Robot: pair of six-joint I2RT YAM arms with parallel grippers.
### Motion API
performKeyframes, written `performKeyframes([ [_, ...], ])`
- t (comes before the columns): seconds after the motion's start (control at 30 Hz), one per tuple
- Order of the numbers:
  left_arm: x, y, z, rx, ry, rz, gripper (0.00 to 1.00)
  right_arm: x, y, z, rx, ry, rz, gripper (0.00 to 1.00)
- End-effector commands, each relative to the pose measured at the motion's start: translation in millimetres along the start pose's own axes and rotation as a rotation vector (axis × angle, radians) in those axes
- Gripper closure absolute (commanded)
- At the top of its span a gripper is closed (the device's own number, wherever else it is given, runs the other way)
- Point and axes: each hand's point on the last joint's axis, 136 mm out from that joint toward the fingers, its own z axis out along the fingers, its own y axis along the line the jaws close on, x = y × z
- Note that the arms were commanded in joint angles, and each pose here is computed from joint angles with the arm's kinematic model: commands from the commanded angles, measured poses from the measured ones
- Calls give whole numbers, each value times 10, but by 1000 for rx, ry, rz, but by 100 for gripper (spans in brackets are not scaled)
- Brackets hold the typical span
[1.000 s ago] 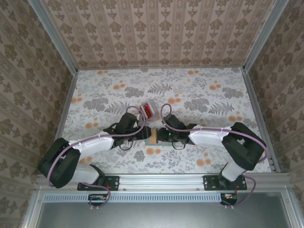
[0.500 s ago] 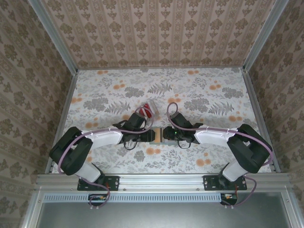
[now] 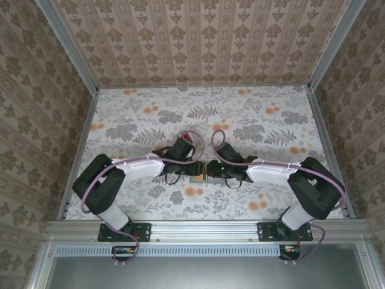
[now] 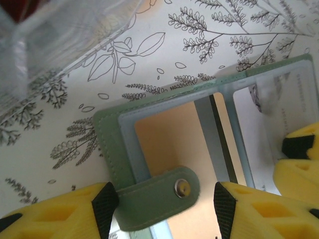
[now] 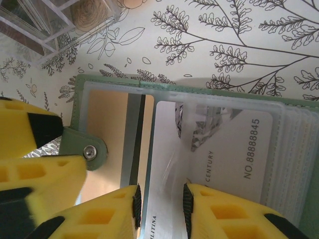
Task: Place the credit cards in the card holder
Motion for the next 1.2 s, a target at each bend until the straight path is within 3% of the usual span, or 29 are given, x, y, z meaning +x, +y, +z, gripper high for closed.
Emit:
performKeyframes([
  [0.0,61,74,56,-81,56,68,41,169,-124,11,24,55,-6,69],
  [0.23,68,171,40,-165,78,104,41,173,-134,6,22,52,-2,69],
  [0.6,178,-36,67,-139,107,203,35,161,-119,35,13,54,-2,69],
  [0.77,204,-9,116,-153,127,209,39,170,-122,34,11,57,-1,69],
  [0.87,189,9,108,-160,121,205,48,167,-130,19,15,55,-3,69],
  [1.07,127,-11,10,-155,93,202,83,177,-175,31,25,56,3,69],
  [1.17,59,-64,-85,-132,63,196,92,175,-187,30,24,57,7,69],
])
